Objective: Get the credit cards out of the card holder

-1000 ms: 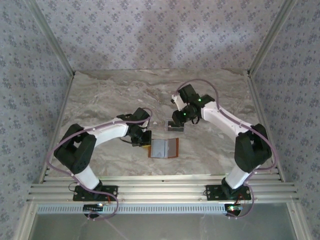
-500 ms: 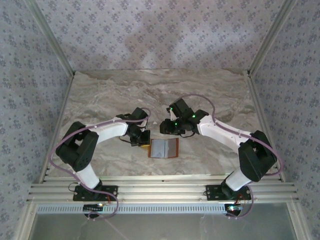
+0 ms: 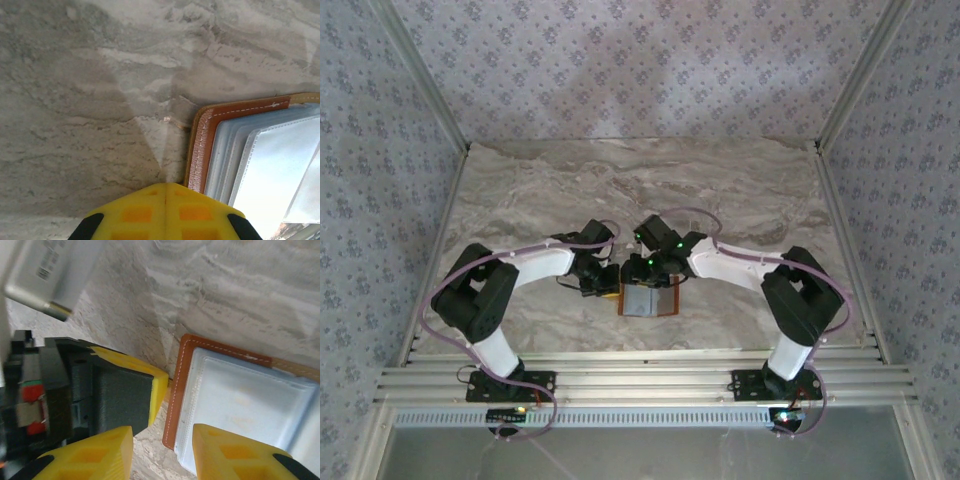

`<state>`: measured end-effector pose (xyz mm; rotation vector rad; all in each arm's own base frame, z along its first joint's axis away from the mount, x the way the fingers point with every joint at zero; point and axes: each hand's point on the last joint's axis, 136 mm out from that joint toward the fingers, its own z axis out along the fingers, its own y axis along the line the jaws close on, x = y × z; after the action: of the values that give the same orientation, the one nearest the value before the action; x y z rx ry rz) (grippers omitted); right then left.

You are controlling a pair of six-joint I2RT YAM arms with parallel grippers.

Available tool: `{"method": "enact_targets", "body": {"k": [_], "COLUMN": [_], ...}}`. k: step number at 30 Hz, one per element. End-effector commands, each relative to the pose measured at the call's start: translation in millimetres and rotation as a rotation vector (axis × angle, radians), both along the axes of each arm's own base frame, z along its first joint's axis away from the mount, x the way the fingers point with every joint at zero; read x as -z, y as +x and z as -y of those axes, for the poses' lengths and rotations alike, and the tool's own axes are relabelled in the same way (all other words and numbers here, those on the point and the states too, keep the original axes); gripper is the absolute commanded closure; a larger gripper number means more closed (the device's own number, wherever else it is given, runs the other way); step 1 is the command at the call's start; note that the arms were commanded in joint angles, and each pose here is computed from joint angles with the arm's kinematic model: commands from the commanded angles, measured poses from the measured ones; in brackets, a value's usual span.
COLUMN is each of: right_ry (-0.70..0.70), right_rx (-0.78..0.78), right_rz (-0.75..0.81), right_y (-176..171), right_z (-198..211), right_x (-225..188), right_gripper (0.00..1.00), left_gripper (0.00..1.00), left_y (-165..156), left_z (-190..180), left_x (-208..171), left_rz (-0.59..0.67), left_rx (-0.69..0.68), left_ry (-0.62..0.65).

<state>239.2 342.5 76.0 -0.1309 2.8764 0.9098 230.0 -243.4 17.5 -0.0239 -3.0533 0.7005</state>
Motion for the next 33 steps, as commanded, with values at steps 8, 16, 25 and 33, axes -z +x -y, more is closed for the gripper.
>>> {"method": "enact_targets", "body": {"k": [8,16,25,33], "right_ry": [-0.016,-0.047,-0.135,-0.271], "right_rx": [0.011,0.014,0.026,0.033], "right_rz": [-0.080,-0.097,-0.096,-0.086], "right_y": [-17,-24,-28,-31], "right_z": [-10,-4,14,36], "right_x": [29,41,49,49], "right_gripper": [0.69,0.72,0.71,0.67], "left_gripper": [0.93,0.93,0.93,0.93], "left_y": [-11,-11,-12,-11], "left_z": [-11,-11,-12,-11], "left_x": [17,18,18,18], "left_rz": [-0.046,-0.048,-0.052,-0.052], "left_rx": [0.009,0.009,0.009,0.009], "left_ry": [0.041,0.038,0.043,0.042]}}
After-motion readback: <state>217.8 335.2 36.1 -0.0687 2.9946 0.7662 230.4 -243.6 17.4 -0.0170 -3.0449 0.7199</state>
